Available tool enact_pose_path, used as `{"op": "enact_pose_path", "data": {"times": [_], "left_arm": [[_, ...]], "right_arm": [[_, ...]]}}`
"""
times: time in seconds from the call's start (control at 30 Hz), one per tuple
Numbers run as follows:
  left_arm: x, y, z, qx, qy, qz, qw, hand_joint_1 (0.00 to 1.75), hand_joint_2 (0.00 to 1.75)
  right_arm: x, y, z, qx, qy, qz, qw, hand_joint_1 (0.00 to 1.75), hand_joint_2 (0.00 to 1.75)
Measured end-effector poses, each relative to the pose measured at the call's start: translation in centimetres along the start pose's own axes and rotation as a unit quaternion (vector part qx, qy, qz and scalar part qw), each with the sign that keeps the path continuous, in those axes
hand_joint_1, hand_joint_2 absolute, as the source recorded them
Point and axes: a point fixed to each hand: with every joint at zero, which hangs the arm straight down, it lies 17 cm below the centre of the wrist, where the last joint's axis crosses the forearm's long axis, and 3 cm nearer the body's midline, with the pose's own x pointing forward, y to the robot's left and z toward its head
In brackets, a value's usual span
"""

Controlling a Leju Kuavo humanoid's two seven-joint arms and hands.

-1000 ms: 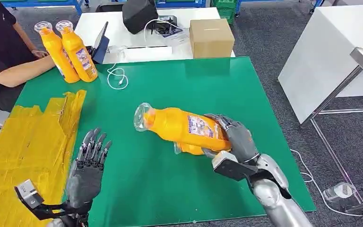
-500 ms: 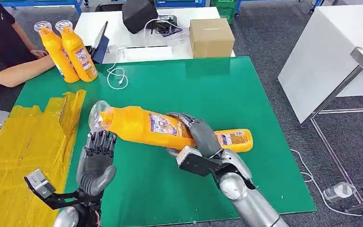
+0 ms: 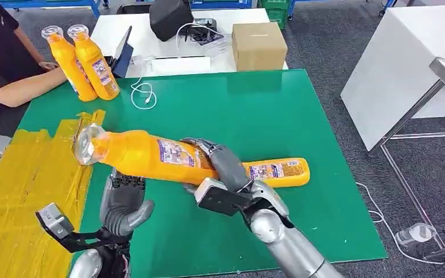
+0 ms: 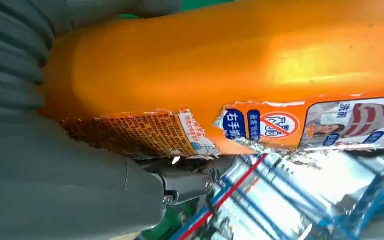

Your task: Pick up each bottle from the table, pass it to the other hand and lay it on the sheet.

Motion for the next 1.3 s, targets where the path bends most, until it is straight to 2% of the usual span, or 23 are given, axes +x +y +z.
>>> {"op": "enact_pose_path", "data": {"times": [0.27, 0.47, 0.5, 0.53, 0.9, 1.3], "left_arm": [[-0.6, 1.1, -0.7, 0.02, 0.003, 0.005, 1.0, 0.0, 1.75], [-0.7, 2.7, 0.1, 0.049, 0.004, -0.011, 0.999, 0.0, 1.75], [-0.7, 3.1, 0.3, 0.054, 0.004, -0.014, 0.998, 0.24, 1.75], [-0.6, 3.4, 0.5, 0.057, 0.004, -0.016, 0.998, 1.75, 1.75], [-0.9, 4.9, 1.8, 0.079, 0.013, -0.029, 0.996, 1.75, 1.75], [-0.4, 5.2, 2.1, 0.082, -0.003, -0.069, 0.994, 1.75, 1.75]], "right_arm": [[1.2, 8.3, -2.0, 0.067, 0.007, -0.023, 0.997, 1.75, 1.75], [1.6, 11.4, -1.7, 0.1, 0.004, -0.015, 0.995, 1.75, 1.75], [1.8, 12.0, -1.5, 0.108, 0.002, -0.015, 0.994, 1.75, 1.75], [1.9, 12.4, -1.4, 0.113, 0.002, -0.013, 0.994, 1.75, 1.75], [1.6, 14.7, -0.8, 0.146, 0.005, 0.002, 0.989, 1.75, 1.75], [0.5, 14.4, 0.0, 0.129, 0.015, 0.014, 0.991, 1.75, 1.75]]}}
